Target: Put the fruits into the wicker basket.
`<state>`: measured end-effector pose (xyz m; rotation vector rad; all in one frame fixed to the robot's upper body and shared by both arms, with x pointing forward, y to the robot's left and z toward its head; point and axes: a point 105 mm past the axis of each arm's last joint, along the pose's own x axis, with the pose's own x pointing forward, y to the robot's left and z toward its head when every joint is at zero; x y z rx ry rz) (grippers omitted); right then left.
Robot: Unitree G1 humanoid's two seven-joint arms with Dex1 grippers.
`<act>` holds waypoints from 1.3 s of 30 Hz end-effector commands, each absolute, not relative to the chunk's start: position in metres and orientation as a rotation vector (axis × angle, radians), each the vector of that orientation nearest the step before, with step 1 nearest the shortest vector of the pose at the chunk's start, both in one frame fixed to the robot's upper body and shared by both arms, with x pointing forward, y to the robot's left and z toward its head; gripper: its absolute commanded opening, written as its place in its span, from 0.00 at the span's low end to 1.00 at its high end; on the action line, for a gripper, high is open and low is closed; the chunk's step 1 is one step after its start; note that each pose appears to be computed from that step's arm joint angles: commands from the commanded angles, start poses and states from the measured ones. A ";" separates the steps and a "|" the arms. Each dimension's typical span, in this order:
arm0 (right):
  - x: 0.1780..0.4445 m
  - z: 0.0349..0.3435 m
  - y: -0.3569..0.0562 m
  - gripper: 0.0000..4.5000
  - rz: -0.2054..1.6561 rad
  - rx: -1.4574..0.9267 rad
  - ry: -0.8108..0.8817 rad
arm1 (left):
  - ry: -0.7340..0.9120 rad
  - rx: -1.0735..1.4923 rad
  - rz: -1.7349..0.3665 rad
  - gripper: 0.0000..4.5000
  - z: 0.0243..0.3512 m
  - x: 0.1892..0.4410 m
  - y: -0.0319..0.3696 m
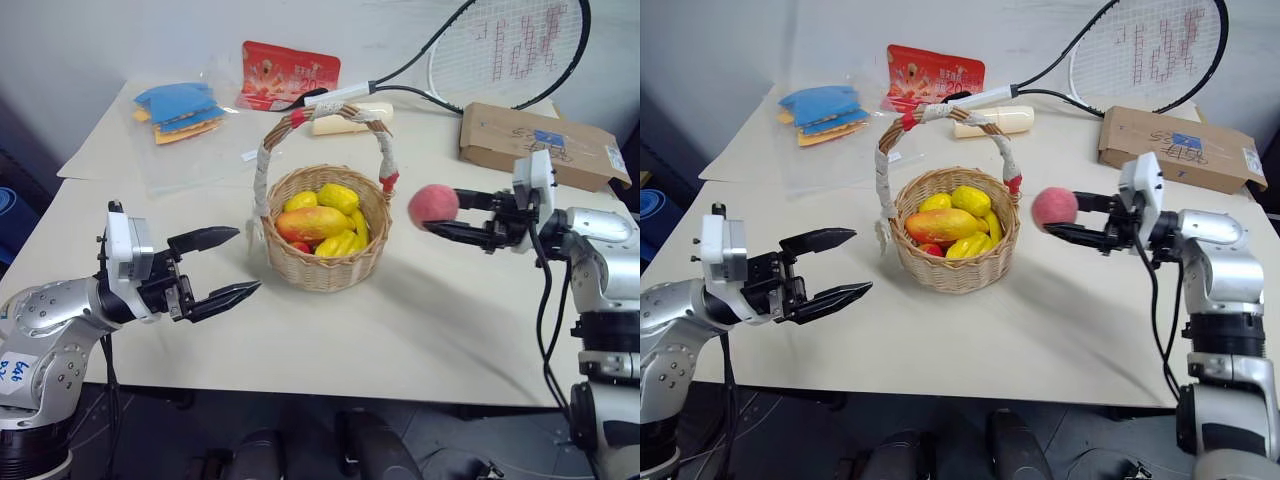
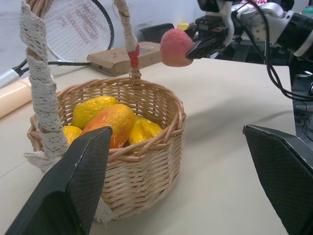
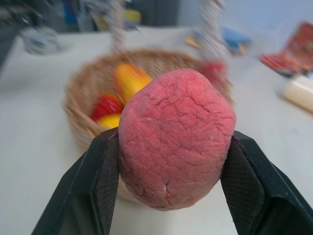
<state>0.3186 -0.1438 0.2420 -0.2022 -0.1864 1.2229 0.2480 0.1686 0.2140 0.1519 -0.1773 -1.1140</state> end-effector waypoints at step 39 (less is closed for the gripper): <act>0.399 0.244 -0.116 0.49 1.264 -0.227 -0.176 | -0.201 0.180 -1.112 1.00 0.224 0.242 0.151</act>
